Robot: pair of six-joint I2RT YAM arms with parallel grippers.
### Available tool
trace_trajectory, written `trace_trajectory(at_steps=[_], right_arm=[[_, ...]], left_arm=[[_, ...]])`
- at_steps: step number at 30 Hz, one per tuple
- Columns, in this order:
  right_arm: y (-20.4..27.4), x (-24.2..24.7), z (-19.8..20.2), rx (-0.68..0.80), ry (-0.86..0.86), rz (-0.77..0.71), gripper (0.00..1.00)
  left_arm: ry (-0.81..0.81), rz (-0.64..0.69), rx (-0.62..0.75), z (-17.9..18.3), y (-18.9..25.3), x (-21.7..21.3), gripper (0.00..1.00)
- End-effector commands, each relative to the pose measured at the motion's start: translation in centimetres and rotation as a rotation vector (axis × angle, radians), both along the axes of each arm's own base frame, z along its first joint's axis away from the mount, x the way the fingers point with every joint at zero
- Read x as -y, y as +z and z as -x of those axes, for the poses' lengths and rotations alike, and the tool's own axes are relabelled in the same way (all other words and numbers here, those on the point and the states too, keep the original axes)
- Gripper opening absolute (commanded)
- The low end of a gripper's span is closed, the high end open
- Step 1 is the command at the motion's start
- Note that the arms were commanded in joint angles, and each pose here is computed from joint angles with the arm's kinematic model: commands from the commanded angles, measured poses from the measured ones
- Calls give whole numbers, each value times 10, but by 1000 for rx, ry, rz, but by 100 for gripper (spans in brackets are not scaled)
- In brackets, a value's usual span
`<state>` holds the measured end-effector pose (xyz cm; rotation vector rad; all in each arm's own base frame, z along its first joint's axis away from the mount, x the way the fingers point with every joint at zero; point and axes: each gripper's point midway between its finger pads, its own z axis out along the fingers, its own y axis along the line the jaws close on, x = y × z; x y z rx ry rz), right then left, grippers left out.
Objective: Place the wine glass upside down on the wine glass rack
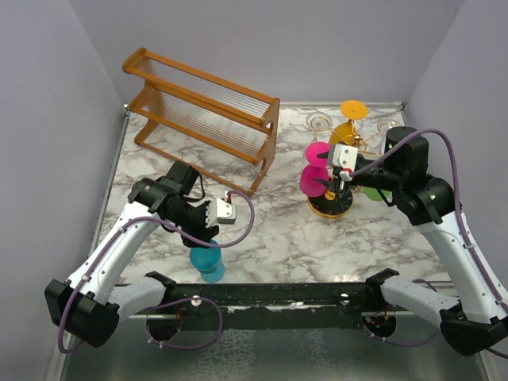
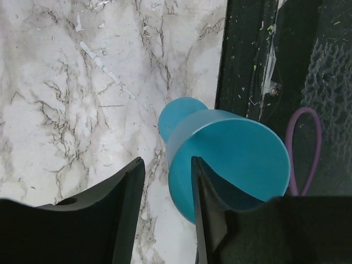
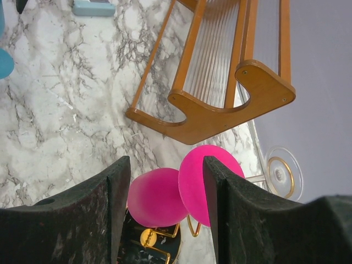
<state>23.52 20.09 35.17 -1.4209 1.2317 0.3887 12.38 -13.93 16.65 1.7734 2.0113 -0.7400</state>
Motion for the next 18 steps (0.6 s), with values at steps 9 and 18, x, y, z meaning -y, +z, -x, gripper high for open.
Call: trace_trajectory(at_steps=[9,18], right_arm=[[6,2,-1,29,-9,-19,55],[7,2,-1,27,-9,-22,55]], left_arm=[[-26,-36,13,-2,-4,6,15],[-26,46,101,-14,31,20,0]])
